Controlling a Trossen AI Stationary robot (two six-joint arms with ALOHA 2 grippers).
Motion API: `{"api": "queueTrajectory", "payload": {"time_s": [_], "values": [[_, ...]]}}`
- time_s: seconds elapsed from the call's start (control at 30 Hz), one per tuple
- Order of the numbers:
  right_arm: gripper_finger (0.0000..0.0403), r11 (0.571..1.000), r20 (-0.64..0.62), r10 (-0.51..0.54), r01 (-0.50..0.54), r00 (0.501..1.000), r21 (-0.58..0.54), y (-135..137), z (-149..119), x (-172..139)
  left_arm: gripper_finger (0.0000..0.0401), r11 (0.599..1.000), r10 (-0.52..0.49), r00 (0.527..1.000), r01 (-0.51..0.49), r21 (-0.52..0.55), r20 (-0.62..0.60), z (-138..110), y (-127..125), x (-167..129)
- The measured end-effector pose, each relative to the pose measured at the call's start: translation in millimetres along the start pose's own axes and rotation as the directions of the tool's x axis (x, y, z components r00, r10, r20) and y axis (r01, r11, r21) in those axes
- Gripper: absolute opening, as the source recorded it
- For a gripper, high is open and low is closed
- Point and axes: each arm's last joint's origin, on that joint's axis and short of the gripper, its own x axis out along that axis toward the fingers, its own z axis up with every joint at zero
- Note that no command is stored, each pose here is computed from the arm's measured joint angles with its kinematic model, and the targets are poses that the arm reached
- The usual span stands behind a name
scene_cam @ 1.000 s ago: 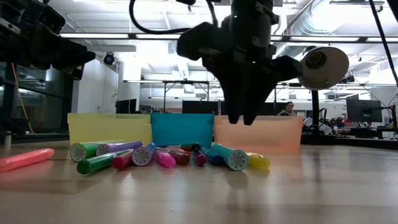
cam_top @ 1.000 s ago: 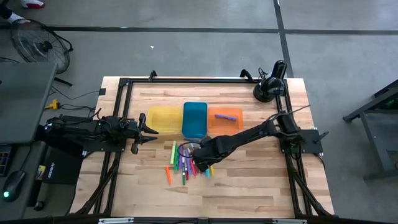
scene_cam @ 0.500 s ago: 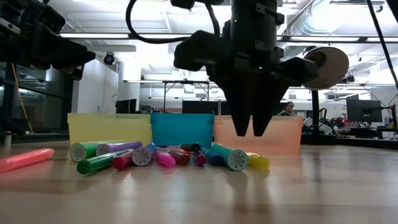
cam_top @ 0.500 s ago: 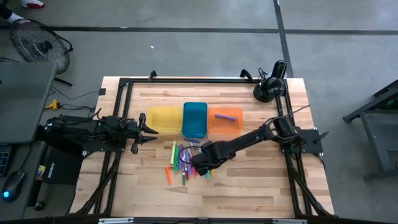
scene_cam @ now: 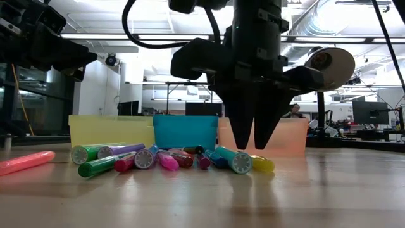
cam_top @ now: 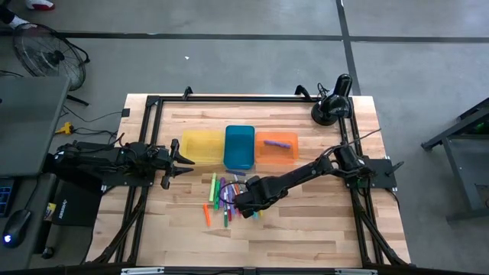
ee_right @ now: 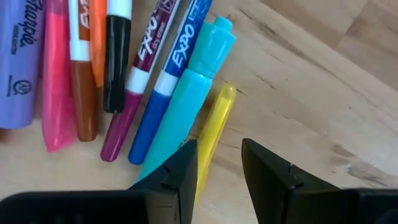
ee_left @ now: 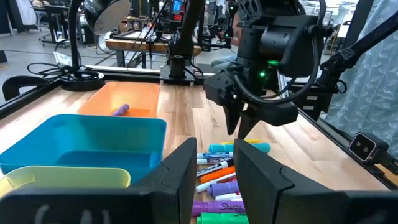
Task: Pick & Place Markers
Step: Put the yellow pen into the blue bin
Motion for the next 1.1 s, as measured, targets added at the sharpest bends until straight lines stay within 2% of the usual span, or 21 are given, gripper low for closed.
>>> {"api": "queueTrajectory", "payload": {"time_s": [0.3,0.63,0.97,1.1], "values": [[0.0114,1.0,-0.022,0.002,-0.002,1.0,-0.001,4,-1,15,0.0104,1.0,0.0,1.0,0.0,0.0,0.0,0,0,0],[0.0114,1.0,-0.057,-0.019,0.02,0.998,0.017,1,-4,18,0.0104,1.0,0.0,1.0,0.0,0.0,0.0,0,0,0],[0.0112,0.996,-0.083,-0.012,0.004,0.996,-0.093,-4,-7,27,0.0104,1.0,0.0,1.0,0.0,0.0,0.0,0,0,0],[0.0095,0.986,-0.084,-0.015,0.001,0.996,-0.165,-4,-8,28,0.0104,1.0,0.0,1.0,0.0,0.0,0.0,0,0,0]]}}
